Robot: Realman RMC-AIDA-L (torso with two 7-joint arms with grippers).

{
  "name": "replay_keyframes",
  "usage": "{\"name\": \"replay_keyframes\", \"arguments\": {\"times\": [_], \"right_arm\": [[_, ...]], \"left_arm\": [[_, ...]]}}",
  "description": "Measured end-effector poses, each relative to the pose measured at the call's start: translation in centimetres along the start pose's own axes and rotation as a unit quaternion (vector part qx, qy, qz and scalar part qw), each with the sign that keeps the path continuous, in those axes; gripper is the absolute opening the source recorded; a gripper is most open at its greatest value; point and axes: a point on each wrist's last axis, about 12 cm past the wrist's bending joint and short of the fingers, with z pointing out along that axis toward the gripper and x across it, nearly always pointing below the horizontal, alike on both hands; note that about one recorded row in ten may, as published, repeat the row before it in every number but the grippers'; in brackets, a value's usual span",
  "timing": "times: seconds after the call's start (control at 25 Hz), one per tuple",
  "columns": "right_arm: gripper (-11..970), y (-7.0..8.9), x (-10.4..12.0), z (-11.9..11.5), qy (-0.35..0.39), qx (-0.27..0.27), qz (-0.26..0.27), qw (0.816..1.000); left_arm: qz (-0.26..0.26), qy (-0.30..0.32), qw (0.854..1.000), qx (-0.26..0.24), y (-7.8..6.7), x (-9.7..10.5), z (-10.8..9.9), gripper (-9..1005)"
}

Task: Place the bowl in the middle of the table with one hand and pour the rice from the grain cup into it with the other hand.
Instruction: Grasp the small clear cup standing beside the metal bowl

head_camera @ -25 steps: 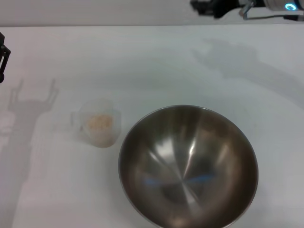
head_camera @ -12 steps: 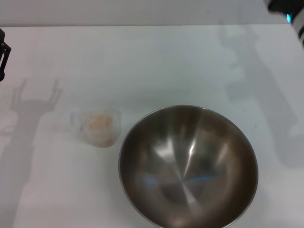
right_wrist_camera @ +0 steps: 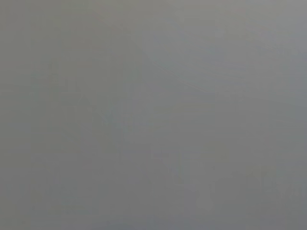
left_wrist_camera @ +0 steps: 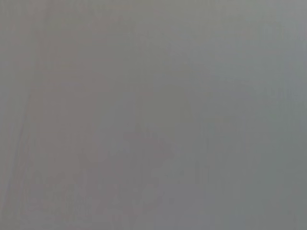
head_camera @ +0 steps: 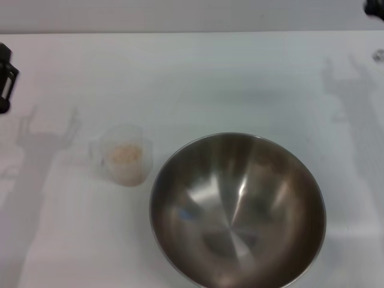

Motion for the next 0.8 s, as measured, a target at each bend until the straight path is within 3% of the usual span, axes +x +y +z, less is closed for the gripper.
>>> {"name": "replay_keyframes", "arguments": {"times": [0.08, 0.2, 0.28, 0.36, 0.44, 0.52, 0.72, 0.8], "right_arm": [[502, -2.4, 1.3, -2.0, 0.029, 0.005, 0.03, 0.999], [502, -3.8, 2.1, -3.1, 0.059, 0.012, 0.036, 0.998], [502, -4.2, 2.3, -3.5, 0.068, 0.014, 0.031, 0.997], [502, -4.5, 2.4, -3.9, 0.076, 0.015, 0.024, 0.997], [502, -4.8, 2.6, -4.1, 0.084, 0.017, 0.019, 0.996], [502, -4.9, 2.8, -4.1, 0.093, 0.02, 0.018, 0.995], [502, -4.9, 3.0, -3.7, 0.1, 0.018, 0.016, 0.995], [502, -4.9, 3.0, -3.5, 0.101, 0.017, 0.015, 0.995]], "left_arm": [[-0.005, 0.011, 1.0, 0.018, -0.4, 0.1, -1.2, 840], [-0.005, 0.014, 1.0, 0.024, -0.5, 0.2, -1.7, 840], [-0.004, 0.018, 0.999, 0.031, -0.7, 0.2, -2.4, 840], [-0.008, 0.05, 0.997, 0.065, -1.4, 0.5, -5.0, 840], [-0.008, 0.05, 0.997, 0.065, -1.4, 0.5, -5.0, 840], [-0.01, 0.089, 0.992, 0.093, -2.2, 1.1, -6.6, 840], [-0.008, 0.121, 0.987, 0.103, -2.4, 1.8, -7.2, 840], [-0.003, 0.166, 0.98, 0.109, -2.5, 2.7, -7.7, 840]]}}
